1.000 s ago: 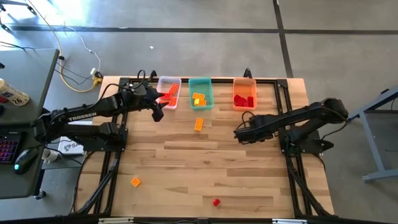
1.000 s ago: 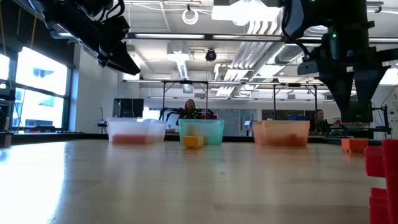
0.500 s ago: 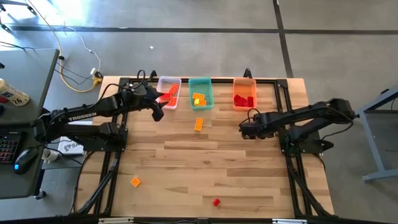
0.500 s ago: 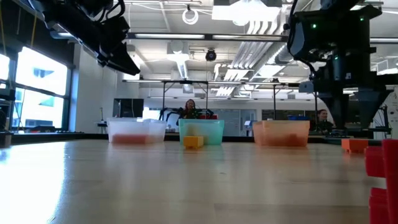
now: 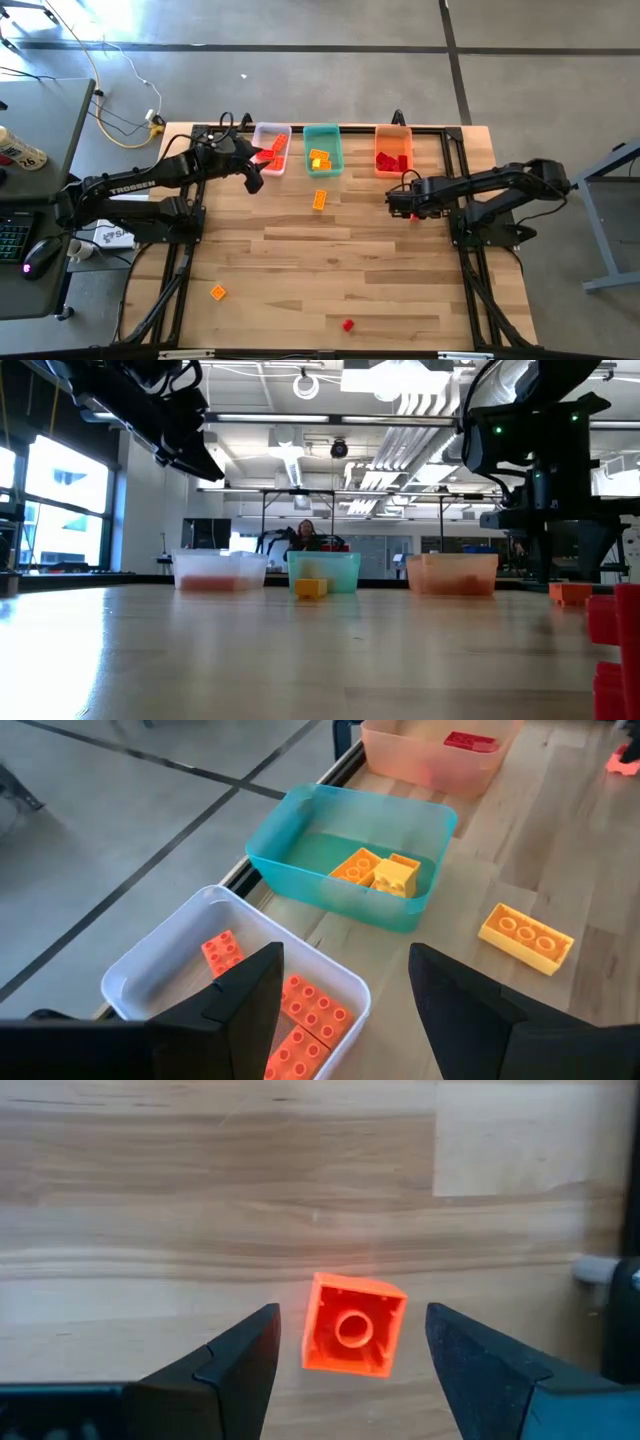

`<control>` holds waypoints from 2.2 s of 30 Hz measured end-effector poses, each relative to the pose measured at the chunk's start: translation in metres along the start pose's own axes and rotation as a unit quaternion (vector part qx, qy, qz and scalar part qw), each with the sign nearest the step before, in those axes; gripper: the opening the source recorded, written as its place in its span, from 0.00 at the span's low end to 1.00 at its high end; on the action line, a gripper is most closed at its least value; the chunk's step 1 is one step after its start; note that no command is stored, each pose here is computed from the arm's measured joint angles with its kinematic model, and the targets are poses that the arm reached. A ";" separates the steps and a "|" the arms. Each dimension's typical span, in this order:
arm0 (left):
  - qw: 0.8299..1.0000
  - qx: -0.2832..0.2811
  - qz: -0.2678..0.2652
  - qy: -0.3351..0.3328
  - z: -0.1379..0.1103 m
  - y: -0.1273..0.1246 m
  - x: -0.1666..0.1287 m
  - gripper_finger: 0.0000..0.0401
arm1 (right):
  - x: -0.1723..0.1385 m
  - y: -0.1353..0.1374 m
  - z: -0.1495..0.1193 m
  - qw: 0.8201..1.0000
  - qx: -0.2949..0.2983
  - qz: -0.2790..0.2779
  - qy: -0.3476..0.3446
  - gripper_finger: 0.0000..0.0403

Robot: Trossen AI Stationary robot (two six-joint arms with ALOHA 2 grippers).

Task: Sort & place blocks by color
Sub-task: Put the orange game piece into the transparent bin

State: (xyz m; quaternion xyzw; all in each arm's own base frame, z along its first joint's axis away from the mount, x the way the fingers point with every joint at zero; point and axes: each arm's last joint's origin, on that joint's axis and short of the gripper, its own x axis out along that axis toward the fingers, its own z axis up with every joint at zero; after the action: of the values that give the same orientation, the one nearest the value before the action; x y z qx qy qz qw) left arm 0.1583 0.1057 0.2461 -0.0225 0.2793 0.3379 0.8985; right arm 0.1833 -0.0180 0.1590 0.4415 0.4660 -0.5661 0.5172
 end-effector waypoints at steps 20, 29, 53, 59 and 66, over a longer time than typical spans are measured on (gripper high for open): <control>1.000 0.028 0.011 -0.010 0.002 0.001 0.000 0.50 | 0.022 -0.006 -0.004 1.000 0.005 0.017 0.019 0.34; 1.000 0.019 0.013 -0.010 0.002 0.001 0.000 0.50 | 0.017 0.000 -0.002 0.998 -0.035 0.036 0.022 0.27; 0.978 -0.161 -0.129 0.001 0.003 -0.007 -0.001 0.50 | -0.071 0.089 0.019 0.881 -0.076 0.451 -0.116 0.27; 0.975 -0.112 -0.192 -0.018 0.006 -0.011 -0.002 0.50 | -0.099 0.100 0.025 0.833 -0.060 0.529 -0.149 0.27; 0.969 -0.017 -0.212 -0.129 0.024 -0.019 -0.007 0.50 | -0.127 0.106 0.029 0.808 -0.051 0.562 -0.169 0.27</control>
State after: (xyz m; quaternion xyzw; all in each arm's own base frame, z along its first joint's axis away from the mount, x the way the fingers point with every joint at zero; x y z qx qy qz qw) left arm 0.1776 0.0919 0.2674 -0.0523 0.1445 0.1446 0.9775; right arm 0.2982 -0.0280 0.2810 0.4966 0.0692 -0.2178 0.8373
